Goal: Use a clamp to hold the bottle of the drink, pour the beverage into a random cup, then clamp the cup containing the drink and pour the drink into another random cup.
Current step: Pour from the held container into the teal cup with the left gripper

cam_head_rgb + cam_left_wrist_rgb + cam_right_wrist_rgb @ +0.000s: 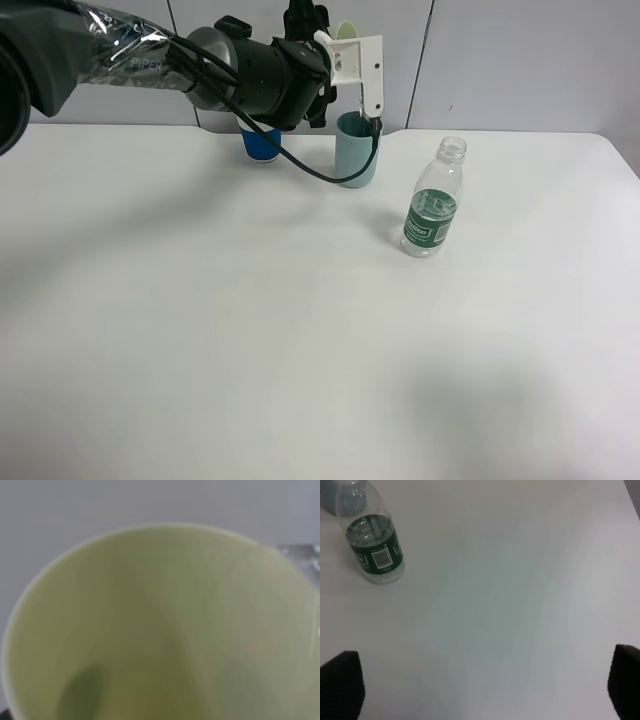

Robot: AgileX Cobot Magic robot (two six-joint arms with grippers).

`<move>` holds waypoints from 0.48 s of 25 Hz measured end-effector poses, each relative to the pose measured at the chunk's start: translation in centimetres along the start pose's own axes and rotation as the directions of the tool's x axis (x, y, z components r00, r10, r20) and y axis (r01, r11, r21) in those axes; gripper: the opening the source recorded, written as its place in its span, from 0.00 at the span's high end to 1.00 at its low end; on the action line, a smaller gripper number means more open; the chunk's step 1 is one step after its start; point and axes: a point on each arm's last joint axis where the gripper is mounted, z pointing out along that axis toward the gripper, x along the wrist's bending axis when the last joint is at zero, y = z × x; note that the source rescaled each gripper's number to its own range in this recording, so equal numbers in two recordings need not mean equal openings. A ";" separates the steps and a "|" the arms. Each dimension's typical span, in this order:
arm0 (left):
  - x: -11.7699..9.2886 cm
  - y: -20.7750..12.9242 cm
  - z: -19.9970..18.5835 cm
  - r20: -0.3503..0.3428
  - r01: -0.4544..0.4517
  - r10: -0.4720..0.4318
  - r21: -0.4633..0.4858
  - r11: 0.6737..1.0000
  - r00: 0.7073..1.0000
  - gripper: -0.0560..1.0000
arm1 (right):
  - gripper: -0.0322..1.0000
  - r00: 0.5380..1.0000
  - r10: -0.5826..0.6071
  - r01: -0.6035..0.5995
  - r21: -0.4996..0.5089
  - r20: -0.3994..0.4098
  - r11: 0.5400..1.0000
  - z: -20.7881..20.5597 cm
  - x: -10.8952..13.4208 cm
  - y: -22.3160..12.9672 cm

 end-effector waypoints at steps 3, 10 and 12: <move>0.1 0.0 0.0 -0.015 -0.025 0.025 -0.005 1.000 1.000 0.90 | 0.06 1.000 0.000 0.000 0.000 0.000 1.000 0.0 0.0 0.0; 0.2 0.0 0.0 -0.018 -0.066 0.066 -0.004 0.998 0.998 0.90 | 0.06 1.000 0.000 0.000 0.000 0.000 1.000 0.0 0.0 0.0; 0.2 0.1 0.0 -0.019 -0.100 0.100 -0.004 0.995 0.995 0.90 | 0.06 1.000 0.000 0.000 0.000 0.000 1.000 0.0 0.0 0.0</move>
